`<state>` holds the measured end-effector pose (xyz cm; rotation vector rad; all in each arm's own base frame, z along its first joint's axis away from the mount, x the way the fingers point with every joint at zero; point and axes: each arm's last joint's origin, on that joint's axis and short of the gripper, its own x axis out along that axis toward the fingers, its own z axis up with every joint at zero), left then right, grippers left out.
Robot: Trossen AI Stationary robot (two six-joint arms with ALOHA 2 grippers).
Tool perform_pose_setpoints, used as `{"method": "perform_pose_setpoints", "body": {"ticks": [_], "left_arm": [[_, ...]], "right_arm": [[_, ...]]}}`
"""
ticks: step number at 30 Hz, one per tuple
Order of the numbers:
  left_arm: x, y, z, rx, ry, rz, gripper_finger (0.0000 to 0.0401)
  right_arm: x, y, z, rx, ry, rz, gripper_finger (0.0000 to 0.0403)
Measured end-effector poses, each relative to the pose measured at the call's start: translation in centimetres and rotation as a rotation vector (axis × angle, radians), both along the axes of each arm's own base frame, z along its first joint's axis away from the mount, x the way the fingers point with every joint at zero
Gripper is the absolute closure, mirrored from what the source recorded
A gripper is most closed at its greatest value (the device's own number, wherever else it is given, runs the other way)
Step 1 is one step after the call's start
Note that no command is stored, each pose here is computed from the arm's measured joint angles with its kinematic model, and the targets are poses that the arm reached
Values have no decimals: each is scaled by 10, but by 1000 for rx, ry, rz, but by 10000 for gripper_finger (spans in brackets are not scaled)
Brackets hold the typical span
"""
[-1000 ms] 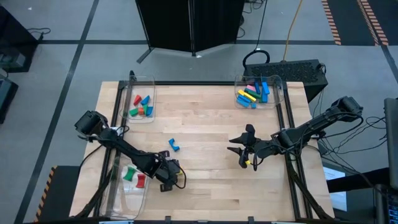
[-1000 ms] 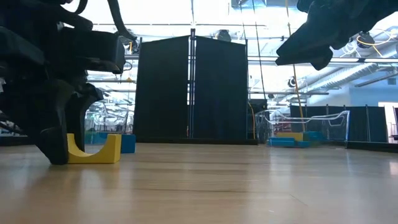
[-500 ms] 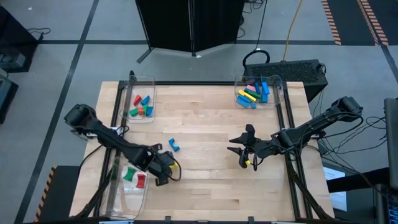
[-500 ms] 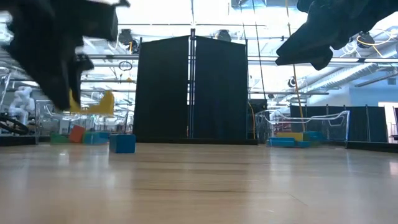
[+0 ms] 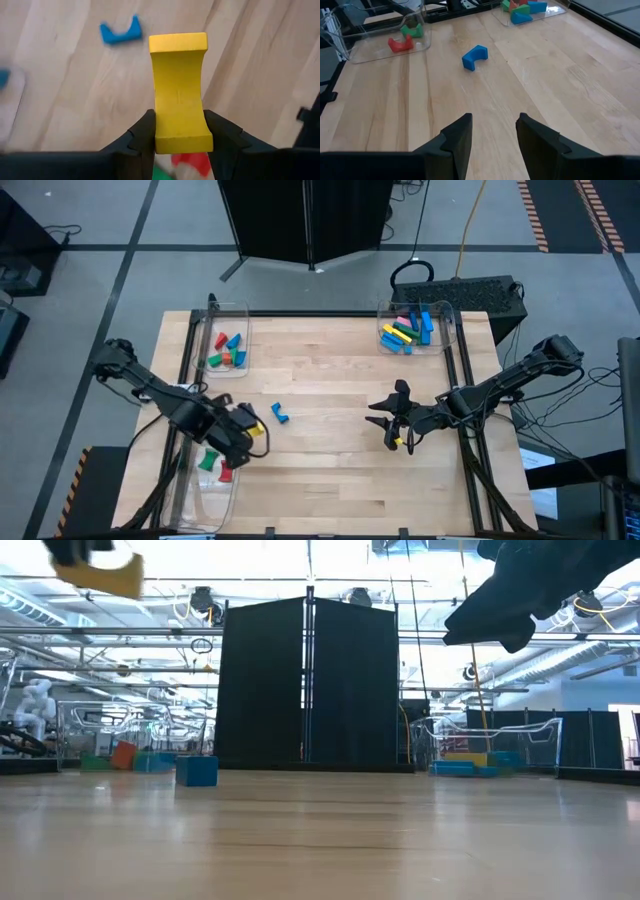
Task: Sort blocks by size
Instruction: Put the yellow arch block into the bottom left transparent bin
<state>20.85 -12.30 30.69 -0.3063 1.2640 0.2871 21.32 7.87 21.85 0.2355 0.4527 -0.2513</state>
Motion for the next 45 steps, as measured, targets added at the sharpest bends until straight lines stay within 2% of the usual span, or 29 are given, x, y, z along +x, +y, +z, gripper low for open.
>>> {"method": "perform_pose_setpoints", "body": {"ticks": [6,12,16,20,24,26,31,38,45], "left_arm": [[-21,-10,8,-70,108,74,268],[-44,-33,6,-135,194,75,269],[-61,-50,6,-144,207,53,269],[-74,-59,3,-112,173,93,269],[-84,-62,-15,-66,196,144,269],[-89,-61,-28,-51,251,164,269],[-94,-60,-60,-63,354,142,269],[-90,-58,-100,-144,355,83,269],[-89,-50,-124,-162,363,88,269]], "right_arm": [[0,0,0,0,0,0,255],[0,1,0,1,0,4,255],[-1,4,0,2,-1,16,255],[-2,4,0,6,-2,14,255],[-2,4,0,17,-5,7,255],[-2,4,0,17,-5,7,255],[-2,4,0,18,-5,7,255],[-2,4,0,21,-6,5,255],[-2,4,0,21,-6,5,255]]}}
